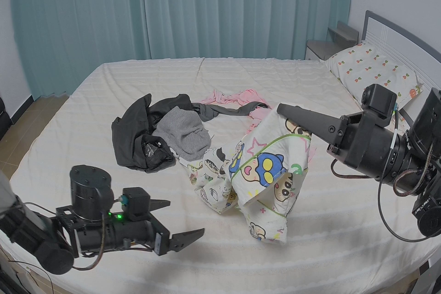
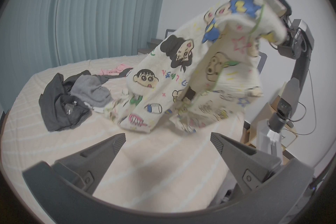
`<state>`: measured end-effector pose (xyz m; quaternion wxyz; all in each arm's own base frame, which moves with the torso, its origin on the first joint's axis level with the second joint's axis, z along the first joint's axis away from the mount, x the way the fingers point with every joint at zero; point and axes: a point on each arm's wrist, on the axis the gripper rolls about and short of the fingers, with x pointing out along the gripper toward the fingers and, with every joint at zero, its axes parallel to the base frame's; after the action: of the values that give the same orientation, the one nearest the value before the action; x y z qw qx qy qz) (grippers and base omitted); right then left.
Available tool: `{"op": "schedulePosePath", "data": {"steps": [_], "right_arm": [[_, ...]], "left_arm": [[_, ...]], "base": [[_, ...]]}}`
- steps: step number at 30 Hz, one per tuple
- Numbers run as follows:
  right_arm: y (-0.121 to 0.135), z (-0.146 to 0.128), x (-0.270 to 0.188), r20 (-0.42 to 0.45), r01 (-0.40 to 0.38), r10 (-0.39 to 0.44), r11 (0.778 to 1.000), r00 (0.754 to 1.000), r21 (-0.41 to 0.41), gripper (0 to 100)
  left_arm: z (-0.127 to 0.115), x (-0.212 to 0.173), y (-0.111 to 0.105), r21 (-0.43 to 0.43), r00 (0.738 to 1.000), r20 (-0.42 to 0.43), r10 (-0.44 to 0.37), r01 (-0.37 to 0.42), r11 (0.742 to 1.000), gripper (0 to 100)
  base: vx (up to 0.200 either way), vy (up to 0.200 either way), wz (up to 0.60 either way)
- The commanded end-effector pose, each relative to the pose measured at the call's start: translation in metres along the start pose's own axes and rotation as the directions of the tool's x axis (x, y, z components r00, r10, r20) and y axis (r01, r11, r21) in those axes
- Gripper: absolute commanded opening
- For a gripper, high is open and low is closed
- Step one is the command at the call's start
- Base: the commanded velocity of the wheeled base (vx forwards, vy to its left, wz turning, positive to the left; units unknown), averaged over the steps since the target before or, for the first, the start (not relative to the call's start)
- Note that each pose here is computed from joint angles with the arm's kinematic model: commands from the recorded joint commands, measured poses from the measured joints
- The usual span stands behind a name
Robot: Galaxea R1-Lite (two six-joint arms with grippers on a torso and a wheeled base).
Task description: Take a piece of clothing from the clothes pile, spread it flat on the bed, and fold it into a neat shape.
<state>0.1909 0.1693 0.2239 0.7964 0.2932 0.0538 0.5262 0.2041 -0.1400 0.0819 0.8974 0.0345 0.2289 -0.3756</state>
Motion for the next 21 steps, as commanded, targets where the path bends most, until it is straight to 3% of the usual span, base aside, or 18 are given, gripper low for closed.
{"op": "schedulePosePath", "data": {"steps": [1,8,16,18,21], "right_arm": [[0.013,0.001,0.006,-0.006,-0.048,0.048,0.999,0.999,0.005,0],[0.01,-0.002,0.005,-0.017,-0.039,0.039,0.999,0.999,0.011,0],[0.009,-0.003,0.009,-0.018,-0.038,0.038,0.999,0.999,0.015,0],[0.009,-0.003,0.009,-0.019,-0.041,0.042,0.999,0.999,0.016,0],[0.008,-0.004,0.009,-0.021,-0.04,0.04,0.999,0.999,0.017,0]], "left_arm": [[-0.036,0.055,-0.018,-0.033,0.998,-0.056,0.018,-0.02,0.999,100],[-0.046,0.085,-0.012,-0.041,0.989,0.028,0.143,-0.142,0.989,100],[-0.038,0.106,-0.021,-0.119,0.986,0.111,0.126,-0.113,0.986,100],[-0.037,0.115,-0.02,-0.127,0.98,0.13,0.152,-0.135,0.983,100],[-0.034,0.139,-0.016,-0.152,0.951,0.175,0.254,-0.229,0.961,100]], "base": [[0.0,0.0,0.0],[0.0,0.0,0.0],[0.0,0.0,0.0],[0.0,0.0,0.0],[0.0,0.0,0.0]]}}
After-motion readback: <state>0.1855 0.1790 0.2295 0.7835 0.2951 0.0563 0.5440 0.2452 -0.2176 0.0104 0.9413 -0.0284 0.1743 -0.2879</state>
